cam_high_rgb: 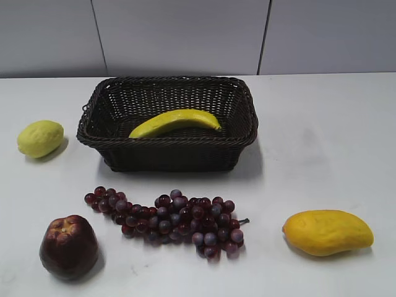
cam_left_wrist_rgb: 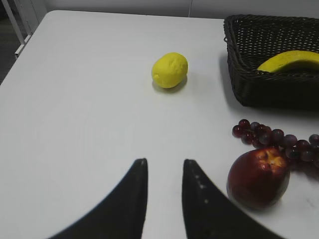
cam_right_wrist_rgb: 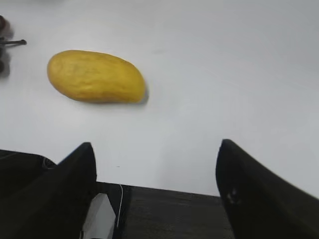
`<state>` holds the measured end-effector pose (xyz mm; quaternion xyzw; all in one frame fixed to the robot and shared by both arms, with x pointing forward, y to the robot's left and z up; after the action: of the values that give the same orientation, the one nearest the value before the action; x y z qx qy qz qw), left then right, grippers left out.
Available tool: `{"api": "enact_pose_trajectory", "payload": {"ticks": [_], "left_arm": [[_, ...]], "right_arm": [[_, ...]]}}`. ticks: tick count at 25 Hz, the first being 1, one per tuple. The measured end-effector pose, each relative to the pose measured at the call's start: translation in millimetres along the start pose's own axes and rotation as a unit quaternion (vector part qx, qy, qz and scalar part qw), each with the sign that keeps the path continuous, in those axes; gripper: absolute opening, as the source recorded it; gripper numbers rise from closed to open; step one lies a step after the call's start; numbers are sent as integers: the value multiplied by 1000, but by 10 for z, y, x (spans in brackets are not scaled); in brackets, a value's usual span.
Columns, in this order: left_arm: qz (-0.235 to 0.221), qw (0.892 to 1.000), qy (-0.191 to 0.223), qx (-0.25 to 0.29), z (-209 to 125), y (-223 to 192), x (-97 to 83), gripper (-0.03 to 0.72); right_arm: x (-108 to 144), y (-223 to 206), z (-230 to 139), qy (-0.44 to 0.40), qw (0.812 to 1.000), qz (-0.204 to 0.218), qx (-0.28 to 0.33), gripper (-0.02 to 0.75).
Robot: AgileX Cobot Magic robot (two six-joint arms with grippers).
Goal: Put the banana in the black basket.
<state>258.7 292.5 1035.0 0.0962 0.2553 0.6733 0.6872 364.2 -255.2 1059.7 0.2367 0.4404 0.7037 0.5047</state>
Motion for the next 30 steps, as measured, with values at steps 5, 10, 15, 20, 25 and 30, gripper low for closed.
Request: {"api": "enact_pose_trajectory", "payload": {"ticks": [5, 10, 15, 20, 25, 30], "left_arm": [[0, 1000, 0, 0, 0, 0, 0, 233], [0, 1000, 0, 0, 0, 0, 0, 233], [0, 1000, 0, 0, 0, 0, 0, 233], [0, 1000, 0, 0, 0, 0, 0, 233], [0, 1000, 0, 0, 0, 0, 0, 233], [0, 1000, 0, 0, 0, 0, 0, 233]], "right_arm": [[-138, 177, -415, -52, 996, -36, -59, 594], [-93, 424, -691, -62, 985, -63, -149, 594], [-1, 589, -872, -39, 972, -94, -211, 593], [45, 553, -1008, -20, 967, -112, -229, 593], [78, 425, -1114, -17, 966, -112, -231, 593], [77, 411, -1092, -17, 962, -115, -248, 593]]}}
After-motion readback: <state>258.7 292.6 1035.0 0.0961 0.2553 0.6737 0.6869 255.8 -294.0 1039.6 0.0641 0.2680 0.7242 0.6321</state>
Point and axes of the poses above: a point on each arm's last joint axis where the gripper is mounted, y pointing back along that axis away from the gripper, x along the wrist's bending axis when the last joint is at zero, z = x × y, the point moved 3 cm from there along -y, pointing out along that axis toward the gripper, and after that the axes turned 13 degrees about y, right-handed, at the moved point
